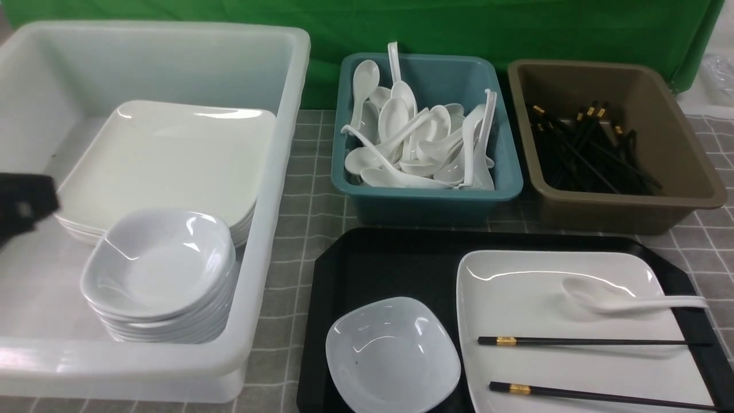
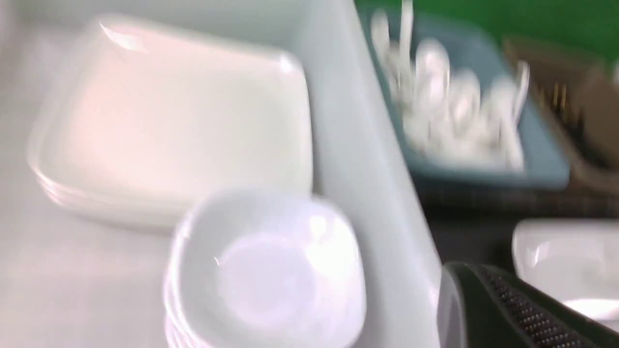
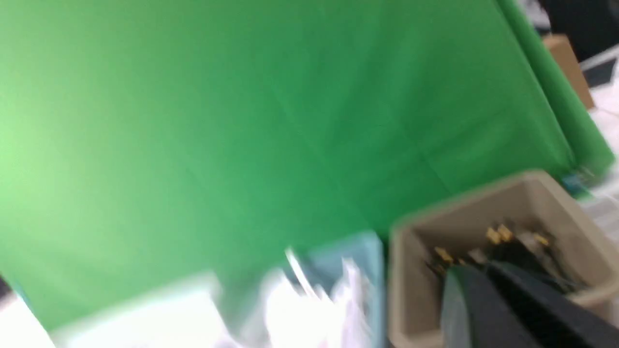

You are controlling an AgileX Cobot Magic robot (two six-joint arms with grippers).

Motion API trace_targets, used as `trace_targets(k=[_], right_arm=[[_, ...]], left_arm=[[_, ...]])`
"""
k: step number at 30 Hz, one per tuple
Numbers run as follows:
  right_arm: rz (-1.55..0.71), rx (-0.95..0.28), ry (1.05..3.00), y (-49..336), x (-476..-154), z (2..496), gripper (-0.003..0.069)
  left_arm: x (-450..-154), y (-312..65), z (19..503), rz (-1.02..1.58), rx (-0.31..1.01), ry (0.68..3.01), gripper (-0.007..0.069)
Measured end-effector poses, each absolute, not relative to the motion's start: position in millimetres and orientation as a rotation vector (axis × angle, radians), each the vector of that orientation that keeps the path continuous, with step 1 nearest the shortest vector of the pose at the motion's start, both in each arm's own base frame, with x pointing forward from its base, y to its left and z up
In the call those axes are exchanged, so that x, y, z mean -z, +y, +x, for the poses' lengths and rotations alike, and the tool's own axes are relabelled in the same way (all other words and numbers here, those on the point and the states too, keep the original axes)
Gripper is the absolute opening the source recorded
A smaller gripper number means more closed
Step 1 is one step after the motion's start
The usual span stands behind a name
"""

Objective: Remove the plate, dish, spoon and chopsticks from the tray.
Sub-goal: Use the right arm to grab a pair of chopsticks from the plate

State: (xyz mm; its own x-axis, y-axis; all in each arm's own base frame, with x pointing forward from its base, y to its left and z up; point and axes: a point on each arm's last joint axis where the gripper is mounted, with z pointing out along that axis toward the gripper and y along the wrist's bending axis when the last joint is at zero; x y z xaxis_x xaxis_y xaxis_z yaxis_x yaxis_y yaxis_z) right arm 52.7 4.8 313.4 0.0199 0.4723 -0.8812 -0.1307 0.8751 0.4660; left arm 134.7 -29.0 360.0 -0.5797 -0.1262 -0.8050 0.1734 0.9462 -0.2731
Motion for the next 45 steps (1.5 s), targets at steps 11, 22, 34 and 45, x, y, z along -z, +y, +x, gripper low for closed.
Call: trace_targets(k=[11,22,34,45], right_arm=[[-0.625,-0.138,2.473,76.1,-352.5,125.8,0.0018],[-1.033,-0.088,2.767,110.0,-311.3,224.4,0.0021],[-1.51,-0.116,2.754,152.1,-234.4,260.4,0.0662],[-1.755,0.087,2.659,174.0,-206.3,261.8,0.0692]], left_arm=[[-307.4,-60.4,198.1,0.36,0.583,2.517,0.0005],[-325.4,-119.5,186.4,0.802,0.497,2.558,0.0005],[-326.9,-124.9,186.2,0.808,0.505,2.523,0.0005],[-328.3,-125.7,188.9,0.789,0.504,2.493,0.0005]])
